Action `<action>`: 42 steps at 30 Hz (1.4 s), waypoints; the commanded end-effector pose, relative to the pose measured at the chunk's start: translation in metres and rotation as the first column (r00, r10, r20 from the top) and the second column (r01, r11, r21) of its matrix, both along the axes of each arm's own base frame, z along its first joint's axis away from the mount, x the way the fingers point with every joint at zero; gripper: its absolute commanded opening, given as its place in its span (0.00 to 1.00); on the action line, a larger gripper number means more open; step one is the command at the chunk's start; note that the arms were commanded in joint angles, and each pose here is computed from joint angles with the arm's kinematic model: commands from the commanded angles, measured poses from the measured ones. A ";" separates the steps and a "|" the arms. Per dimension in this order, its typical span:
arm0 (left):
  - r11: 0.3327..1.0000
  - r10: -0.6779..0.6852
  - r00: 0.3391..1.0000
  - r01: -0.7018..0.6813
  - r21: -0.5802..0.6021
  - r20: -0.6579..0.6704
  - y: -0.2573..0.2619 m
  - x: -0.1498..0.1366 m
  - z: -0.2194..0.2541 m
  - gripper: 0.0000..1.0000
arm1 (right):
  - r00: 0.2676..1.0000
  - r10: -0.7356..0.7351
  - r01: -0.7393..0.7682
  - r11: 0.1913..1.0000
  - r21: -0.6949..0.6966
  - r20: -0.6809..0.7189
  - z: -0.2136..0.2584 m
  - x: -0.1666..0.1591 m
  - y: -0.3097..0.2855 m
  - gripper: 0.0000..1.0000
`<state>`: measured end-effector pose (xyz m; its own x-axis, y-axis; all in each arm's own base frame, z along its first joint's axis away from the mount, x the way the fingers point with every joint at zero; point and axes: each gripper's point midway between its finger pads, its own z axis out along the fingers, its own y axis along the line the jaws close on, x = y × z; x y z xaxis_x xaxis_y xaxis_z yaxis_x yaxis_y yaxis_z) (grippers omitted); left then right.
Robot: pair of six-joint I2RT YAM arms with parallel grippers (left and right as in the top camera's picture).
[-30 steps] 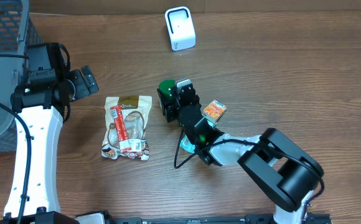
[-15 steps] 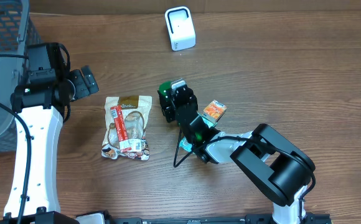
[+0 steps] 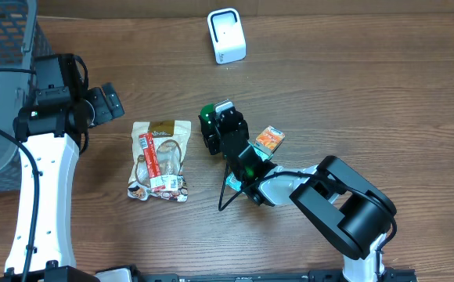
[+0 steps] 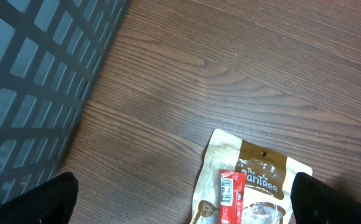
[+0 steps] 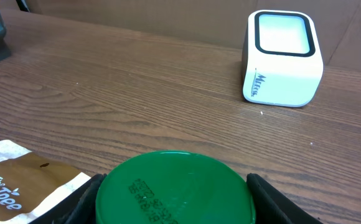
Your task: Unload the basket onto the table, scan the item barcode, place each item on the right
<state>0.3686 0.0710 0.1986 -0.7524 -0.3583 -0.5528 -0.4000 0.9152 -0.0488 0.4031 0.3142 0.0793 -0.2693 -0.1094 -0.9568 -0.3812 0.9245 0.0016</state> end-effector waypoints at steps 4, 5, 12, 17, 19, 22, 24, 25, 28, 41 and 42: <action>1.000 -0.010 1.000 0.009 0.017 0.020 0.002 0.003 0.009 1.00 | 0.999 -0.003 0.002 1.000 0.031 0.032 0.015 0.007 0.006 0.83; 1.000 -0.010 1.000 0.009 0.017 0.020 0.002 0.003 0.009 1.00 | 0.999 -0.003 0.002 1.000 0.031 0.032 0.015 0.007 0.006 0.86; 1.000 -0.010 1.000 0.009 0.017 0.020 0.002 0.003 0.009 1.00 | 0.999 -0.003 0.002 1.000 0.030 0.032 0.016 0.007 0.006 1.00; 1.000 -0.010 1.000 0.009 0.017 0.020 0.002 0.003 0.009 1.00 | 0.998 -0.005 0.001 0.998 0.061 0.063 0.063 0.003 0.002 1.00; 1.000 -0.010 1.000 0.009 0.017 0.020 0.002 0.003 0.009 1.00 | 0.998 -0.005 0.000 0.998 0.064 0.066 0.090 -0.003 -0.004 1.00; 1.000 -0.010 1.000 0.009 0.017 0.020 0.002 0.003 0.009 1.00 | 1.000 0.019 -0.019 1.000 0.013 -0.007 0.103 -0.016 -0.011 1.00; 1.000 -0.010 1.000 0.009 0.017 0.020 0.002 0.003 0.009 1.00 | 0.995 0.001 0.001 1.000 0.017 -0.103 0.102 -0.024 -0.021 1.00; 1.000 -0.010 1.000 0.009 0.017 0.020 0.002 0.003 0.009 1.00 | 0.987 -0.025 0.029 0.999 0.025 -0.159 0.100 -0.027 -0.029 1.00; 1.000 -0.010 1.000 0.009 0.017 0.020 0.002 0.003 0.009 1.00 | 0.905 -0.158 0.190 0.981 0.042 -0.395 0.075 -0.043 -0.068 1.00; 1.000 -0.010 1.000 0.009 0.017 0.020 0.002 0.003 0.009 1.00 | 0.704 0.063 0.073 0.985 0.159 -0.708 0.088 -0.075 -0.068 0.80; 1.000 -0.010 1.000 0.009 0.017 0.020 0.002 0.003 0.009 1.00 | 0.704 0.059 0.059 0.988 0.142 -0.708 0.112 -0.073 -0.070 0.80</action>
<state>0.3686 0.0709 0.1987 -0.7524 -0.3583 -0.5527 -0.3998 0.9153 -0.0491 0.3108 0.2327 0.1179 -0.9102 -0.0135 -0.4140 -0.1706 0.9229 0.3451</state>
